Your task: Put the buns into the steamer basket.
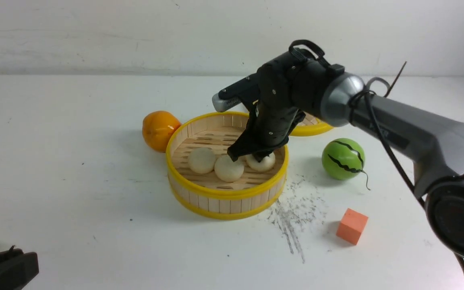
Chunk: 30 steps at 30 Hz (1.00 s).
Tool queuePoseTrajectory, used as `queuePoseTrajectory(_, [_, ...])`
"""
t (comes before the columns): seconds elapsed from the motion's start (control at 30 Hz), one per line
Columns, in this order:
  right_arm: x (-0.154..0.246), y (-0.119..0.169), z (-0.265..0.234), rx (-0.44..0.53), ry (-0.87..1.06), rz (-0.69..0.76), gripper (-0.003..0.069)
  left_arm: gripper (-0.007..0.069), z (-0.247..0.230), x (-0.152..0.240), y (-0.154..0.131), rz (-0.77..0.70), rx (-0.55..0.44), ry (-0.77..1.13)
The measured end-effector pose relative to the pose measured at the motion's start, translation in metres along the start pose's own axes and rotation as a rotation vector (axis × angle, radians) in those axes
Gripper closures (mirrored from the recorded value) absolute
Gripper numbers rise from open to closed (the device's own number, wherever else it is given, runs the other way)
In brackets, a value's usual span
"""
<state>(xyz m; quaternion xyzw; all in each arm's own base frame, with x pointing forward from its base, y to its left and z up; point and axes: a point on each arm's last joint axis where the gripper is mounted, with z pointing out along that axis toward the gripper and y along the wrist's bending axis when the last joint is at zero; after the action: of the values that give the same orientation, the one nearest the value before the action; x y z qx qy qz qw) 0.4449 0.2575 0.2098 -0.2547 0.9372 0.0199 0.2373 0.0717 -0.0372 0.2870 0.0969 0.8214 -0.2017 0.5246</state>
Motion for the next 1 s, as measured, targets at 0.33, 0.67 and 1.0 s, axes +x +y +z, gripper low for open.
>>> queuePoseTrajectory(0.33, [-0.01,-0.002,-0.049,-0.028,-0.036,0.04,0.0155,0.0481,0.0,0.0,0.0,0.0,0.0,0.0])
queuePoseTrajectory(0.67, [-0.003,-0.007,-0.21,-0.117,-0.17,-0.113,0.0407,0.0481,0.0,0.0,0.0,0.0,0.0,0.001])
queuePoseTrajectory(1.0, [0.073,-0.006,-0.301,-0.195,-0.225,-0.17,0.0678,0.0481,0.001,0.001,0.0,0.0,0.0,0.003])
